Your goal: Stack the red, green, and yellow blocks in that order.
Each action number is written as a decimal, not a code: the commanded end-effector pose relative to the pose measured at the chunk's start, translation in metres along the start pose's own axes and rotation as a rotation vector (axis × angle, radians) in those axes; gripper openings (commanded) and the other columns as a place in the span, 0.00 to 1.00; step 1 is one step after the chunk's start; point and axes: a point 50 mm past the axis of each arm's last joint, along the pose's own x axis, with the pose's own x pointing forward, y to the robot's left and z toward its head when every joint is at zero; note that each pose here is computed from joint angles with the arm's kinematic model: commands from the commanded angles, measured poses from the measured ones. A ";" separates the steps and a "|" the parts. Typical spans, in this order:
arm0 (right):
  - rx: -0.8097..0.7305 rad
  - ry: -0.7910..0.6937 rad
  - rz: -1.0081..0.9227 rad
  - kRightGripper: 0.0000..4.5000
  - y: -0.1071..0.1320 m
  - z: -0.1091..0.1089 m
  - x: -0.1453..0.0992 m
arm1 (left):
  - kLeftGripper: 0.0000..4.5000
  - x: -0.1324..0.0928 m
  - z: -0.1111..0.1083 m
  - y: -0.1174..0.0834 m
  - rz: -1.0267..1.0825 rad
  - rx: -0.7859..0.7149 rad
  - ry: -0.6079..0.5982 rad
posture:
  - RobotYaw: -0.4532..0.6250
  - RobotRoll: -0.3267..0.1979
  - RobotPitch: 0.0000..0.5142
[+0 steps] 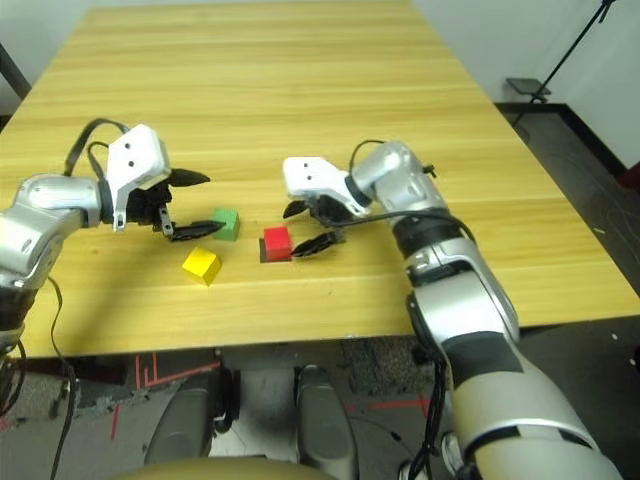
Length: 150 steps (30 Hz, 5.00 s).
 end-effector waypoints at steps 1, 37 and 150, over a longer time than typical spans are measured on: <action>0.018 -0.051 -0.031 0.99 0.005 -0.007 -0.016 | 1.00 0.012 -0.009 0.005 -0.088 0.041 0.065 | 0.73 0.48 0.14; 0.118 -0.181 -0.192 1.00 0.031 -0.005 -0.028 | 0.47 0.070 -0.025 0.019 -0.156 0.034 0.152 | 0.60 0.62 0.18; 0.181 -0.185 -0.178 1.00 0.047 -0.022 -0.022 | 0.98 0.080 0.063 -0.033 -0.185 -0.189 0.043 | 0.60 0.69 0.23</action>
